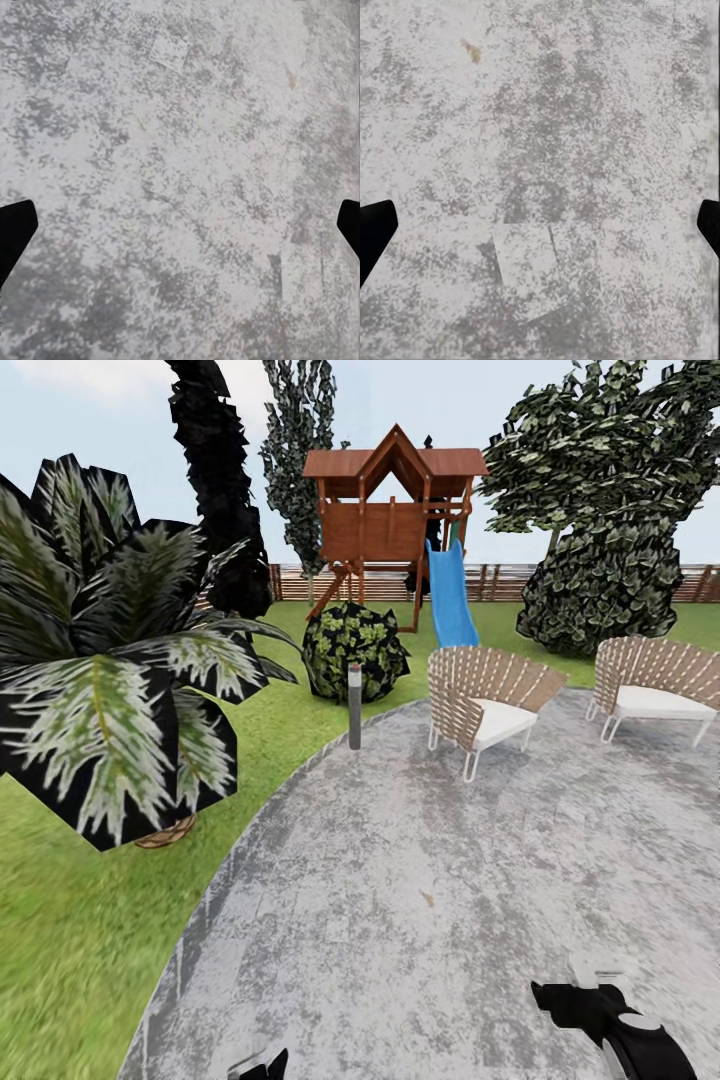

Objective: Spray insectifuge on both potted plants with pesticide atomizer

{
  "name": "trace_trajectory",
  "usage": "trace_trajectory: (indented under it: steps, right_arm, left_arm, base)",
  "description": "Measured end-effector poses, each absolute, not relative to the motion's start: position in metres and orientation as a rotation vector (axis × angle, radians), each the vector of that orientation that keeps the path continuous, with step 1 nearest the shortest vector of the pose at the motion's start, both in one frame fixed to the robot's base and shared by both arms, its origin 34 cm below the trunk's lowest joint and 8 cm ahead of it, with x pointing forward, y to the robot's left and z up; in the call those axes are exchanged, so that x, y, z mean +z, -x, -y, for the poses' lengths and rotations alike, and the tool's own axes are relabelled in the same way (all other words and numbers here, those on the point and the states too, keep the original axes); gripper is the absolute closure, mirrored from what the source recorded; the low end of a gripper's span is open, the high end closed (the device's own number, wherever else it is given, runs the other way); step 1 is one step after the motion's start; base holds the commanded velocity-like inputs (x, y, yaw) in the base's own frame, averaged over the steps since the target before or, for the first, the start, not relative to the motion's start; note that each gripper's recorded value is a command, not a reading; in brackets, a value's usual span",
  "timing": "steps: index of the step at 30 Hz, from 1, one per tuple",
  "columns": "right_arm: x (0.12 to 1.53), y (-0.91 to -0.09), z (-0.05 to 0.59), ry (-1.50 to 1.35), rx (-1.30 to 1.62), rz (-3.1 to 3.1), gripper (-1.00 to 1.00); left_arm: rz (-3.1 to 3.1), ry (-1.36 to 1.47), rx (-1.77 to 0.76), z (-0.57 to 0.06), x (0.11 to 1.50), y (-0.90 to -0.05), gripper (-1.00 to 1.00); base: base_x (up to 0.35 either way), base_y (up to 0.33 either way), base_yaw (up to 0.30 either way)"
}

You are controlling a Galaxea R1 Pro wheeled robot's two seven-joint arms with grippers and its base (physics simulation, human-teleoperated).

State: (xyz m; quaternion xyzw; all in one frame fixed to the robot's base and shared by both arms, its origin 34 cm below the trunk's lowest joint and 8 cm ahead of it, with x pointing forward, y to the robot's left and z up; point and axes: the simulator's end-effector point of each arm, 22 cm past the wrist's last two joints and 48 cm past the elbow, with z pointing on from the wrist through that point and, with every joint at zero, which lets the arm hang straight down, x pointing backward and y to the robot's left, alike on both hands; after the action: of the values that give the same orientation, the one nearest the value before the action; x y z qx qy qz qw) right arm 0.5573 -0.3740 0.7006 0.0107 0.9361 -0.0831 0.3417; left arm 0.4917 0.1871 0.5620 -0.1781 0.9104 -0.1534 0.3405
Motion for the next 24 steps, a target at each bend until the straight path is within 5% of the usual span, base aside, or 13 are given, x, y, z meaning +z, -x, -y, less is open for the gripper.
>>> trace_trajectory:
  steps: [6,18,24]
  right_arm:
    - [0.713,-0.565,0.391,-0.023,-0.239,-2.395,-1.00]
    - [0.730,-0.581,0.390,-0.030,-0.163,-2.283,-1.00]
    - [0.725,-0.562,0.435,-0.089,-0.418,-2.351,-1.00]
  left_arm:
    - [-2.372,0.466,-0.395,-0.189,0.561,-0.490,-1.00]
    - [-2.443,0.435,-0.472,-0.172,0.556,-0.480,-1.00]
    - [-2.445,0.432,-0.490,-0.169,0.554,-0.477,-1.00]
  base:
    - [-0.004,-0.003,-0.018]
    - [0.000,0.000,-0.289]
    - [0.000,0.000,-0.296]
